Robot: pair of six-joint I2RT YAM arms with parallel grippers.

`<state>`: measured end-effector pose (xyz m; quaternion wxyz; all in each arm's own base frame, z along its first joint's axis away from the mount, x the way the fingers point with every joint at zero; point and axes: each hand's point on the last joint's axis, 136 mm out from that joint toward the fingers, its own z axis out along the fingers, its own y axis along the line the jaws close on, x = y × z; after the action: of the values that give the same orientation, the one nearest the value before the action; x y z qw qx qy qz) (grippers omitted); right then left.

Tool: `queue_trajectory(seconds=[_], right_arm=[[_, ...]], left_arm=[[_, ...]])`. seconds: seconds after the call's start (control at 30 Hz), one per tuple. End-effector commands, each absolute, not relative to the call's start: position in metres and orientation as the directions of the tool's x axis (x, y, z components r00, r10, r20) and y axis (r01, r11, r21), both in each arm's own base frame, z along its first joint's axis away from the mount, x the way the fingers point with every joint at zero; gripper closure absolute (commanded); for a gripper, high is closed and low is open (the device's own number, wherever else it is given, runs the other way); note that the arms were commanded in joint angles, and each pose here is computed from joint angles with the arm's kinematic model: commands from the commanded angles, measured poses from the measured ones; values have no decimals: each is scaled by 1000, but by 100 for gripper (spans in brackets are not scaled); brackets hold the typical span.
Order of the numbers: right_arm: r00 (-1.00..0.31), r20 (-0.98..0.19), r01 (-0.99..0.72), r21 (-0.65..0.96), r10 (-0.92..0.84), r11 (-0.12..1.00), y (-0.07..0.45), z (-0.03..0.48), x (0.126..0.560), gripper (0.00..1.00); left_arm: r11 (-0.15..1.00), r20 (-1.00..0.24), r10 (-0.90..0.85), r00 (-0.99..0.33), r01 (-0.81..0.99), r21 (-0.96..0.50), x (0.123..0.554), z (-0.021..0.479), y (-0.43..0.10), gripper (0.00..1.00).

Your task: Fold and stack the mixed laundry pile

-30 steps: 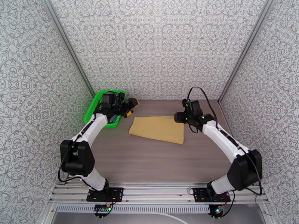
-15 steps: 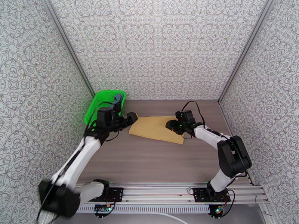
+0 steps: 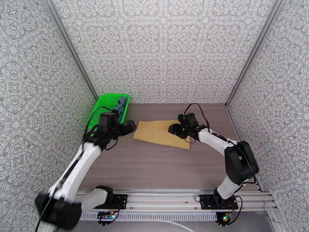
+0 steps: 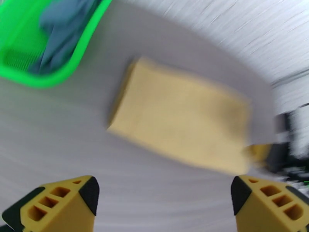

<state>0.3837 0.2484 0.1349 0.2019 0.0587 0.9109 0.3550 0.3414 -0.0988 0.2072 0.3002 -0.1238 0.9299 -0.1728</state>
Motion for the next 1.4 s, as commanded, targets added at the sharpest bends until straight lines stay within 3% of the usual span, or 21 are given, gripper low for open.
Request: queue_trajectory(seconds=[0.0, 0.17, 0.5, 0.8, 1.03, 1.1, 1.37], right_arm=[[-917, -320, -15, 625, 239, 780, 245, 124, 387, 44], [-925, -307, -19, 626, 224, 780, 249, 117, 390, 47], [-930, -309, -38, 618, 199, 785, 248, 116, 384, 49], [-932, -310, -47, 618, 189, 785, 248, 118, 382, 48], [-933, -308, -52, 624, 184, 779, 250, 117, 382, 49], [-932, -312, -57, 624, 182, 779, 250, 118, 383, 49], [-934, -309, -63, 640, 181, 765, 254, 118, 384, 49]], left_arm=[[957, -460, -227, -858, -109, -268, 345, 188, -96, 14], [960, -391, -196, -899, -94, -264, 390, 154, -111, 17], [995, -256, -2, -967, 24, -96, 450, 92, -111, 15], [971, -162, 21, -987, 59, -232, 460, 45, -130, 14], [984, -76, 17, -997, 30, -175, 456, -6, -122, 15], [989, -52, 27, -998, 34, -144, 451, -16, -122, 17], [996, -5, 46, -999, 46, -79, 432, -39, -137, 43]])
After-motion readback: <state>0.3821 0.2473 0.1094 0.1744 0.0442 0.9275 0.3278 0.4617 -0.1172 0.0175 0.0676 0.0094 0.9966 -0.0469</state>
